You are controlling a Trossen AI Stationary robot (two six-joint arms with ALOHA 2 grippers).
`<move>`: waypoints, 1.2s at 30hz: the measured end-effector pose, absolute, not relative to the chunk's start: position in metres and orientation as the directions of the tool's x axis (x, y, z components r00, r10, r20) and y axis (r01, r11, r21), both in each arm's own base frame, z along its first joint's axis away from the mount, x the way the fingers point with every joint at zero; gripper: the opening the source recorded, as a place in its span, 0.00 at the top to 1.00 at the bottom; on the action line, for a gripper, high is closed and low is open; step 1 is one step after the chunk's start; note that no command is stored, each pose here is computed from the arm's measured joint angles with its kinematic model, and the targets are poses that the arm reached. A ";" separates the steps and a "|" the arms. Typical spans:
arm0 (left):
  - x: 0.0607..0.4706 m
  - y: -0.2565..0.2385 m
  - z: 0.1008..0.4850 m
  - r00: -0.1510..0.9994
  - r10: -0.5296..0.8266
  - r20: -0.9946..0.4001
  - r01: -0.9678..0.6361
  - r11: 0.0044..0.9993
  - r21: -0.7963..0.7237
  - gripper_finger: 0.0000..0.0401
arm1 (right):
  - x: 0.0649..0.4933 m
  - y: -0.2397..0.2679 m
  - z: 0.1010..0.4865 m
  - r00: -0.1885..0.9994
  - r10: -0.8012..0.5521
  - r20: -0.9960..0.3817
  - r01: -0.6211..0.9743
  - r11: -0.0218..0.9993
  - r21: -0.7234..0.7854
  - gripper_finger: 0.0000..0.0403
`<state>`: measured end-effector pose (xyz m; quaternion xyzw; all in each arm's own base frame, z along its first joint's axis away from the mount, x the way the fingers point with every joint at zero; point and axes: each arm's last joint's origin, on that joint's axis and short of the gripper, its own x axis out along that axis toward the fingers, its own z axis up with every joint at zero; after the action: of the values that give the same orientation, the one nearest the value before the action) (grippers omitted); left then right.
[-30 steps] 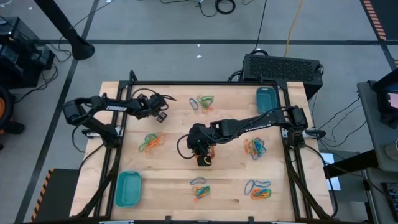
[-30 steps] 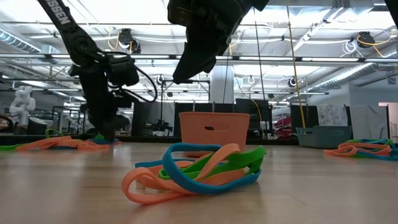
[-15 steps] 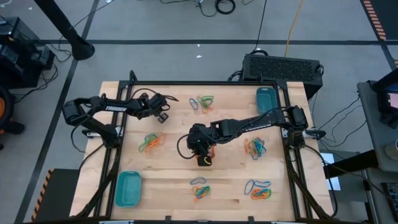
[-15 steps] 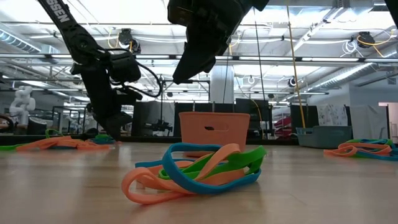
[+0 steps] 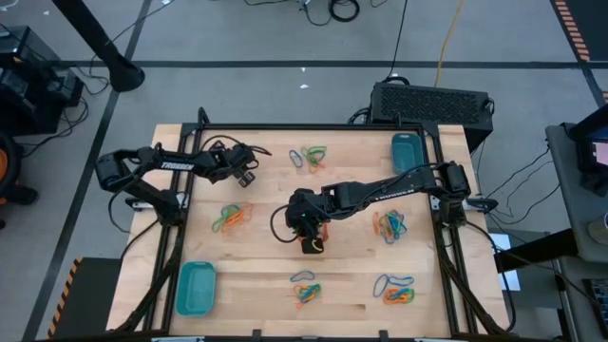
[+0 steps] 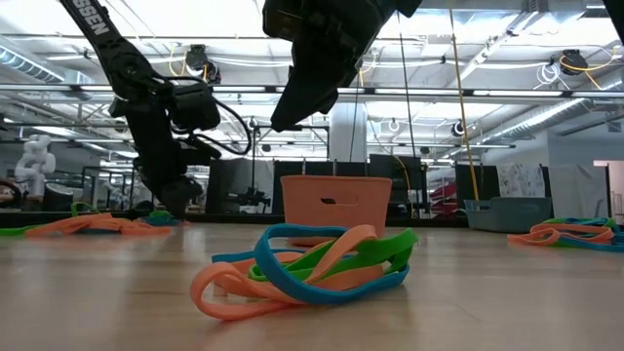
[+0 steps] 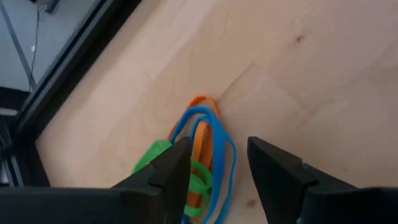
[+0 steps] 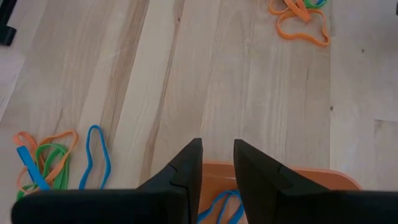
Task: Sort rubber bands into baskets
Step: Put the blue rubber band into the orange bin
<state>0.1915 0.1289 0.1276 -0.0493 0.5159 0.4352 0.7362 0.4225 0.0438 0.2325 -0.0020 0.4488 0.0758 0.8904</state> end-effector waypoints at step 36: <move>0.172 0.121 0.173 0.285 0.553 -0.783 -0.742 0.644 0.185 0.99 | 0.421 0.044 0.231 0.570 0.133 -0.811 -0.131 0.989 0.070 0.79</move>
<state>0.1715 0.1214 0.1729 -0.1083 0.4374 0.4077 0.7942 0.4209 0.0445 0.2314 0.0012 0.4579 0.0744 0.8859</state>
